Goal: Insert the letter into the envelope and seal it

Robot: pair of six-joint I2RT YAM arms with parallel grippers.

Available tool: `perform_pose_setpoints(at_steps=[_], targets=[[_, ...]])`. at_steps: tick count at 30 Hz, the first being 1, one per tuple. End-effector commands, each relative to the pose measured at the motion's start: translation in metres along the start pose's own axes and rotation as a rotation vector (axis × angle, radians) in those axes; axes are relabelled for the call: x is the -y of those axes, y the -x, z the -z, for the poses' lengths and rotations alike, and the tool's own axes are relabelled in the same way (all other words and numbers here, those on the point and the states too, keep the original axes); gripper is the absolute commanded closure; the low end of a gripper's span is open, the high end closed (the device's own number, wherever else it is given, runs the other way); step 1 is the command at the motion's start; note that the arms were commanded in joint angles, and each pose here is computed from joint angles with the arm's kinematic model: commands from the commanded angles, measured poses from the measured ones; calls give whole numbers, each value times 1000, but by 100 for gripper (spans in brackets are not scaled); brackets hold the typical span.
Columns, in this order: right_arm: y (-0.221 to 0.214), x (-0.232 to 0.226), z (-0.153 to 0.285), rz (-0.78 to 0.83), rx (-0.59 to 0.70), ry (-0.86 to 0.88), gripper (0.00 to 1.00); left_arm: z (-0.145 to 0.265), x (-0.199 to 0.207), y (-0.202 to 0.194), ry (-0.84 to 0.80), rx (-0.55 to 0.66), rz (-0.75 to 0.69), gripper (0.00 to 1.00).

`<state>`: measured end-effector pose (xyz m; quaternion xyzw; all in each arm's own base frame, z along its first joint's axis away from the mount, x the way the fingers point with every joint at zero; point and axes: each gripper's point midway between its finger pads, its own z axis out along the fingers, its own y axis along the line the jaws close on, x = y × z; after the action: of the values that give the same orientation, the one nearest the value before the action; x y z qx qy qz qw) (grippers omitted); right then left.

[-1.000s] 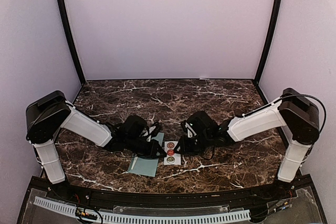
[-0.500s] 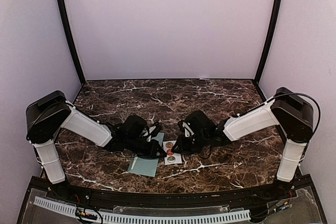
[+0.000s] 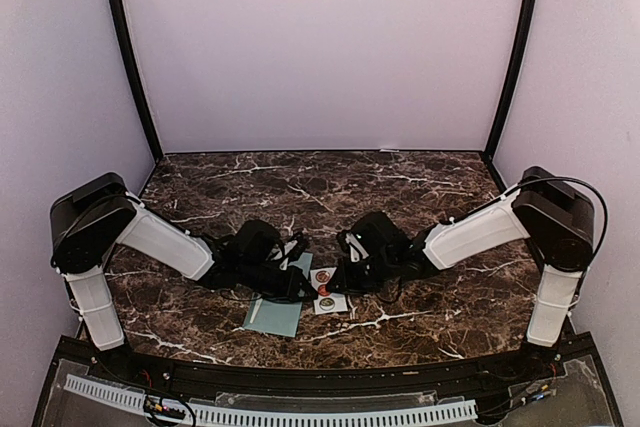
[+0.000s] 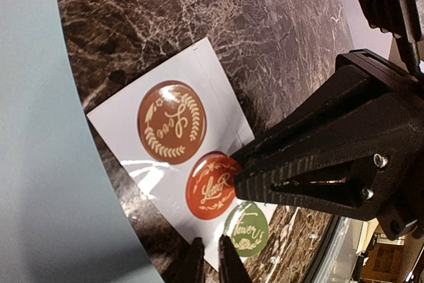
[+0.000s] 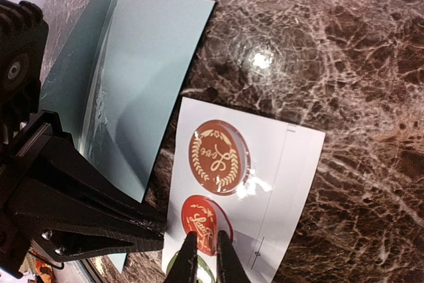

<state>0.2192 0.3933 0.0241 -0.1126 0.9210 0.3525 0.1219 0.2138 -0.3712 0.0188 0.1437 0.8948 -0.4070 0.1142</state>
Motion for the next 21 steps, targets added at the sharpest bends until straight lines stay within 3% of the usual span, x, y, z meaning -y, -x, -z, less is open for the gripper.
perform_pose_setpoints(at_steps=[1, 7, 21], targets=[[11, -7, -2, 12, 25, 26, 93, -4, -28, -27, 83, -83, 43, 91], [11, -5, -3, 14, 26, 14, 100, -4, -28, -27, 83, -83, 43, 91], [17, -36, 2, 98, 47, 108, 100, -6, -29, -27, 83, -83, 48, 91]])
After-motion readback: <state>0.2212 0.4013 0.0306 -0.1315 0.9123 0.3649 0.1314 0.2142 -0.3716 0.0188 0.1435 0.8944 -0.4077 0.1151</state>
